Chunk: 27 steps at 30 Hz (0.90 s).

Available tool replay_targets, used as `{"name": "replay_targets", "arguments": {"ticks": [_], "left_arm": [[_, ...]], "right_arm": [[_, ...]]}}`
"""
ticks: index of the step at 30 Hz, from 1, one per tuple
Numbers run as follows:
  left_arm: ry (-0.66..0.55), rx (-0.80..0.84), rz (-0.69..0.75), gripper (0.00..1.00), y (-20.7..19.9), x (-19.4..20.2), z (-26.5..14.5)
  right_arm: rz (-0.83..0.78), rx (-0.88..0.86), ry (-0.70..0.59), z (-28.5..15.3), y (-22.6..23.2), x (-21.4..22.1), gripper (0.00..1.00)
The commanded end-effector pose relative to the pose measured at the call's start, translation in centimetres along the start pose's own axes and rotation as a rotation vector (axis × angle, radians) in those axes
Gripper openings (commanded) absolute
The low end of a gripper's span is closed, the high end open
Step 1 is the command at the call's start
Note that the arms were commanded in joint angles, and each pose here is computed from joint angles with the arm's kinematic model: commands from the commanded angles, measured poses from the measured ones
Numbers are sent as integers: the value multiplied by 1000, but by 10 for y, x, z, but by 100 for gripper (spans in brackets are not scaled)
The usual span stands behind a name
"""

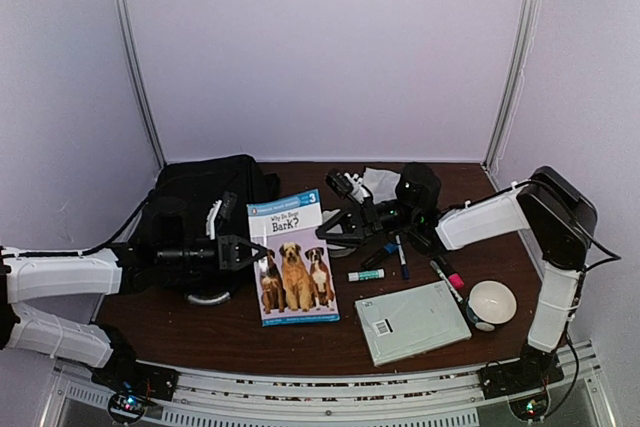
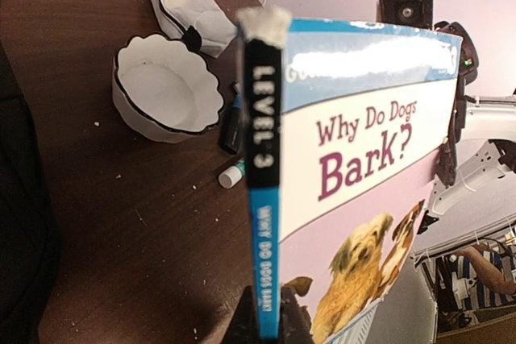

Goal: Pack the student bag
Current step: Pass from the left arm to the right

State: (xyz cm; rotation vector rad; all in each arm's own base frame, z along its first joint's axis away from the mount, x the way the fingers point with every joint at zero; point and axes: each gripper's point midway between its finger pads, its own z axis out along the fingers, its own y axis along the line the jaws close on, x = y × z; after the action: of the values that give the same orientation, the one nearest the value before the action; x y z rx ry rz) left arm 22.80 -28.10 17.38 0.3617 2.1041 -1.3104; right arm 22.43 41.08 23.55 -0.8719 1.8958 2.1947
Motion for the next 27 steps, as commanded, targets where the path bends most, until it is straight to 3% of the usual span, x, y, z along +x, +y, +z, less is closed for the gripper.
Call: {"name": "replay_targets", "arguments": {"ticks": [1,5,10,14,16,21,27], "left_arm": [[-68,47,50,0,-14,-18,-5],[-82,55,56,0,-16,-19,-9],[-91,40,55,0,-13,-20,-9],[-96,48,61,44,-13,-21,-6],[-99,86,68,54,-18,-23,-2],[-100,157,64,60,-28,-30,8],[-80,197,56,59,-28,-26,17]], "right_arm": [[-39,82,0,3,-7,-8,25],[-84,237,57,1,-30,1,22],[-111,280,67,-1,-33,0,0],[-137,256,69,-1,-21,-5,0],[-157,249,70,-1,-15,-8,0],[-187,232,69,-2,-5,-11,0],[-201,203,43,-6,9,-20,0]]}}
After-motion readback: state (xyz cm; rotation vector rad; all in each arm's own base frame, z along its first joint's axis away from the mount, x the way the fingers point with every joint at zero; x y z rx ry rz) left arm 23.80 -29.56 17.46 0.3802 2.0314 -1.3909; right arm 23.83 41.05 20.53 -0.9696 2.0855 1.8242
